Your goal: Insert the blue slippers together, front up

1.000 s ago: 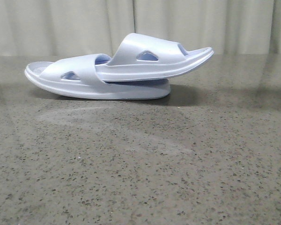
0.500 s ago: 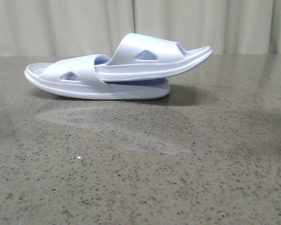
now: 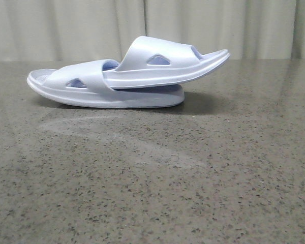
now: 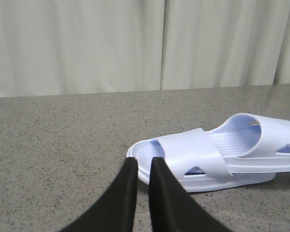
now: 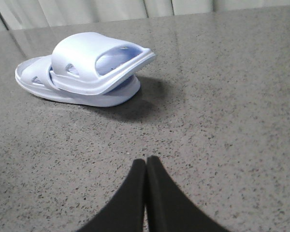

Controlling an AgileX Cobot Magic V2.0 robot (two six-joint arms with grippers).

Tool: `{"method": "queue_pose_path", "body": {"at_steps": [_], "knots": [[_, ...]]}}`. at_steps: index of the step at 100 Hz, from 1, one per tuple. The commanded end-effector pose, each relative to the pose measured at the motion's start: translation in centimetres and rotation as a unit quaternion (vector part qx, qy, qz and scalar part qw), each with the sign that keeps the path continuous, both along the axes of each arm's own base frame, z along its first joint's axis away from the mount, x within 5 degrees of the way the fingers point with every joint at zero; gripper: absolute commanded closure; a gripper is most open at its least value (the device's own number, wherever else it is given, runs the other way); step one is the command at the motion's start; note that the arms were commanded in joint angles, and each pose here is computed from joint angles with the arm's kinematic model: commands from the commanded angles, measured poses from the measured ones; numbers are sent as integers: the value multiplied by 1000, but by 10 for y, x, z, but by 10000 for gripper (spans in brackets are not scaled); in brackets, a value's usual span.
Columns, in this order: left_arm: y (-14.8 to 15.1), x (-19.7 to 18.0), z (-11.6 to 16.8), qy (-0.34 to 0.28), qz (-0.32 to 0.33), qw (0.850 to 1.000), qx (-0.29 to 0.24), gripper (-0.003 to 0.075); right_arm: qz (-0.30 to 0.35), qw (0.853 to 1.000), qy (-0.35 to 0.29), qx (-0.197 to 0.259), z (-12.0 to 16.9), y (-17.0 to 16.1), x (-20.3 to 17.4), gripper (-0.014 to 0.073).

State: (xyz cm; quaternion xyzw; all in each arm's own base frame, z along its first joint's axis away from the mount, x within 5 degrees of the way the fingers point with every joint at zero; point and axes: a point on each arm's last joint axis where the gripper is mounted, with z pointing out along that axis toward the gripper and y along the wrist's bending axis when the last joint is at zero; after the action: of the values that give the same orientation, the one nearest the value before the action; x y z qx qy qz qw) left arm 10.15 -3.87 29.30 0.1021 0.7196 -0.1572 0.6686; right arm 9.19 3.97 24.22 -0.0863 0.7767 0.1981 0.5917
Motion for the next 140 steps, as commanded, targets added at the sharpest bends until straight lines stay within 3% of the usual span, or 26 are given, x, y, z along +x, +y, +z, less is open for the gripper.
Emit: {"method": "queue_pose_path", "body": {"at_steps": [1, 10, 94, 109, 113, 140], "knots": [[5, -3, 8, -21, 21, 999, -20, 705, -19, 999, -4, 42, 7, -2, 1, 675], [7, -5, 9, -27, 27, 999, -22, 705, -19, 998, 2, 61, 7, -1, 1, 675], [7, -5, 9, -23, 29, 999, -35, 705, -19, 998, 2, 61, 7, -1, 1, 675], [3, -6, -3, 3, 9, 999, -43, 705, -19, 998, 2, 61, 7, -1, 1, 675], [3, -8, -7, 2, 4, 1000, -19, 705, -19, 998, 2, 61, 7, -1, 1, 675], [25, -22, -39, -24, 101, 994, -37, 705, -19, 998, 2, 61, 7, -1, 1, 675]]}}
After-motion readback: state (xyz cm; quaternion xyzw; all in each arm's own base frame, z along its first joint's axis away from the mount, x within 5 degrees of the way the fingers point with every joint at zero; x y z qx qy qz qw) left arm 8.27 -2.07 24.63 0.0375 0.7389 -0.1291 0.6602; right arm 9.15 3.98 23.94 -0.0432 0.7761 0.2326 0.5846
